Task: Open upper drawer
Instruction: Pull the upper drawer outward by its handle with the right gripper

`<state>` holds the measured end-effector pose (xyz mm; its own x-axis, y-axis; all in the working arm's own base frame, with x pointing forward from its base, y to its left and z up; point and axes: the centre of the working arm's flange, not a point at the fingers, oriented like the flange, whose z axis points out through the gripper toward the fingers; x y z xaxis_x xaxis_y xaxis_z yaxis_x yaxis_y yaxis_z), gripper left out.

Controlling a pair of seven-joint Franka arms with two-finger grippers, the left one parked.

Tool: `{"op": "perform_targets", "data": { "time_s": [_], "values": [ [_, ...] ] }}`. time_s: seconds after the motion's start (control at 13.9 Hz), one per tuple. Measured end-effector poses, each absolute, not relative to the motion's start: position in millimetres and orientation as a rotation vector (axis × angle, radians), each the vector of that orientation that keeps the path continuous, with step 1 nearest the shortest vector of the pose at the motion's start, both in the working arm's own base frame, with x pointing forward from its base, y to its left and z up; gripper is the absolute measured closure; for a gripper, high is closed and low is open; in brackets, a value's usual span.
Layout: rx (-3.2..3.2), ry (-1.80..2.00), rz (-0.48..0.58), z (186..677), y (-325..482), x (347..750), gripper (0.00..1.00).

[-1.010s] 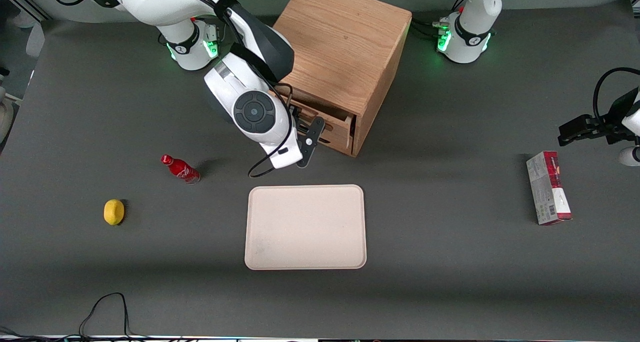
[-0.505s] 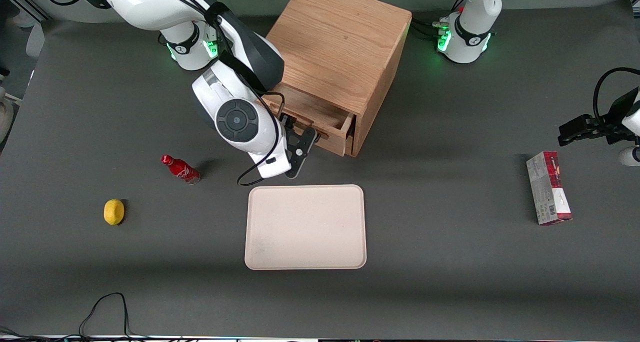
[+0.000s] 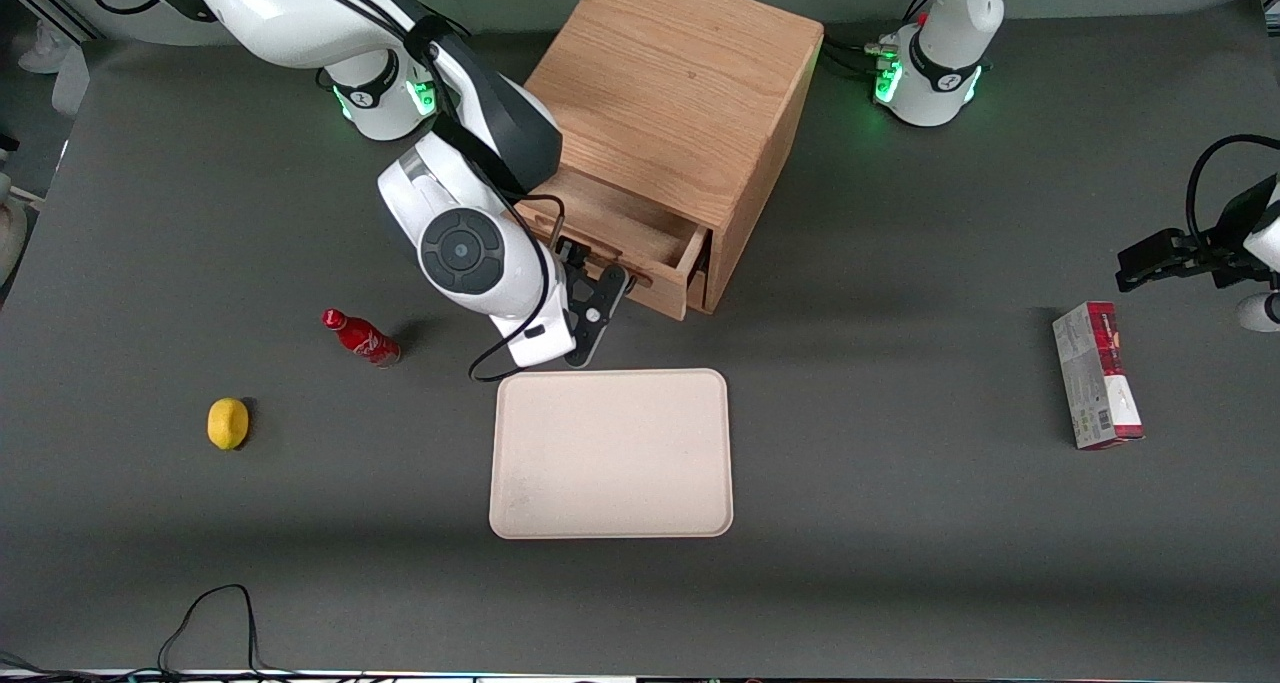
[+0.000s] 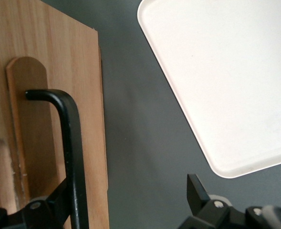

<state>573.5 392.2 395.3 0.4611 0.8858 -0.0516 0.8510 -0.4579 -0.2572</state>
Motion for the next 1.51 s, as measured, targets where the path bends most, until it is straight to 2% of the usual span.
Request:
{"op": "perform_targets", "data": {
  "time_s": [1.51],
  "values": [
    [-2.542,-1.418,0.159,393.2,350.6,626.6,0.00]
  ]
}}
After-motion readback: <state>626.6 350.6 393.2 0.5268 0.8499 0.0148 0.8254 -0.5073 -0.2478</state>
